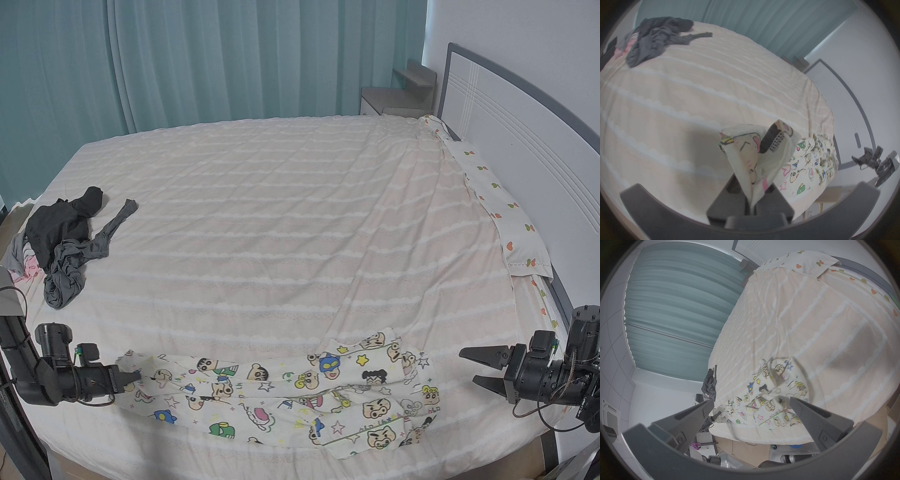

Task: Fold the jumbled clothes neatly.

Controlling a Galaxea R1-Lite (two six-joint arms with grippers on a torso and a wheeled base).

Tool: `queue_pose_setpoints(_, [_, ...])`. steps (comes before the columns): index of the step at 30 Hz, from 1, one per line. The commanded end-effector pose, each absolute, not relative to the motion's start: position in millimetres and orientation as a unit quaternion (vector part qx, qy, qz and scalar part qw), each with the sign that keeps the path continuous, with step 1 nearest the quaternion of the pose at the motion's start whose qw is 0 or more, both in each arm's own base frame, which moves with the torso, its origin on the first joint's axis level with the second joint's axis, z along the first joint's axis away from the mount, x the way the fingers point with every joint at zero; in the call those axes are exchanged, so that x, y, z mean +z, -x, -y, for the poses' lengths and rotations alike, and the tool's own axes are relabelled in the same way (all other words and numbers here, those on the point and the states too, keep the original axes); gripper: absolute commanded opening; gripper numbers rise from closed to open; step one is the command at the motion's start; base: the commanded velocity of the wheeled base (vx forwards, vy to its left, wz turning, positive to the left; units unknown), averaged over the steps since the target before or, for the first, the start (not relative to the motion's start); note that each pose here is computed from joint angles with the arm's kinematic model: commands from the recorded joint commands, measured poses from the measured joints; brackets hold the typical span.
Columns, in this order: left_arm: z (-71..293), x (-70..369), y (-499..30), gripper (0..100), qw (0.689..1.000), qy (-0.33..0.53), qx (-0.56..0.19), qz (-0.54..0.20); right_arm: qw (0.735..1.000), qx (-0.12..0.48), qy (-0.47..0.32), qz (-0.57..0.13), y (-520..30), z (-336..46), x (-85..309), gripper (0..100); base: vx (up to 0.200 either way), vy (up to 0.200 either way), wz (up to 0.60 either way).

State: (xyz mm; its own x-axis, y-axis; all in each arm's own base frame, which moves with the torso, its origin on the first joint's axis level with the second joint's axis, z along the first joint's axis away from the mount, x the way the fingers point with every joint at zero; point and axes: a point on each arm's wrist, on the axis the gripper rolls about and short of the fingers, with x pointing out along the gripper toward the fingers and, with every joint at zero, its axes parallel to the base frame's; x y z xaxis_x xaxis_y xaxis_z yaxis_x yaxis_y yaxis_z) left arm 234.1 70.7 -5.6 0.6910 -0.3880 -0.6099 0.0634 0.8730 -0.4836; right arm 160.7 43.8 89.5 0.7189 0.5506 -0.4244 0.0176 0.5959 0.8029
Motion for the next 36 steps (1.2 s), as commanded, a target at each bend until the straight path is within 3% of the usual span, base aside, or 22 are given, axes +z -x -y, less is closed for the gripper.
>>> queue_pose_setpoints(1, [-114.4,2.8,-217.3,0,0.906,0.259,-0.079,-0.326,0.826,0.160,-0.420,-0.341,-161.0,-44.0,88.7,100,0.000,0.000,0.00])
queue_pose_setpoints(15, [-221.4,15.6,-174.0,0,0.922,0.316,0.043,-0.220,0.826,0.160,-0.420,-0.341,-161.0,-44.0,88.7,100,0.000,0.000,0.00])
queue_pose_setpoints(23, [-242.7,27.6,-177.1,0,0.916,0.334,0.043,-0.219,0.826,0.161,-0.420,-0.341,-161.1,-44.0,88.9,100,0.000,0.000,0.00])
queue_pose_setpoints(29, [-217.7,63.0,-164.8,0,0.925,0.316,0.041,-0.209,0.826,0.161,-0.420,-0.341,-161.1,-44.0,88.9,100,0.000,0.000,0.00])
queue_pose_setpoints(32, [-187.5,78.9,-169.5,0,0.928,0.300,0.012,-0.222,0.826,0.161,-0.420,-0.341,-161.1,-44.0,88.9,100,0.000,0.000,0.00])
queue_pose_setpoints(36, [-114.1,105.2,-174.9,0,0.931,0.245,-0.034,-0.267,0.826,0.160,-0.420,-0.341,-161.1,-43.8,88.7,100,0.000,0.000,0.00])
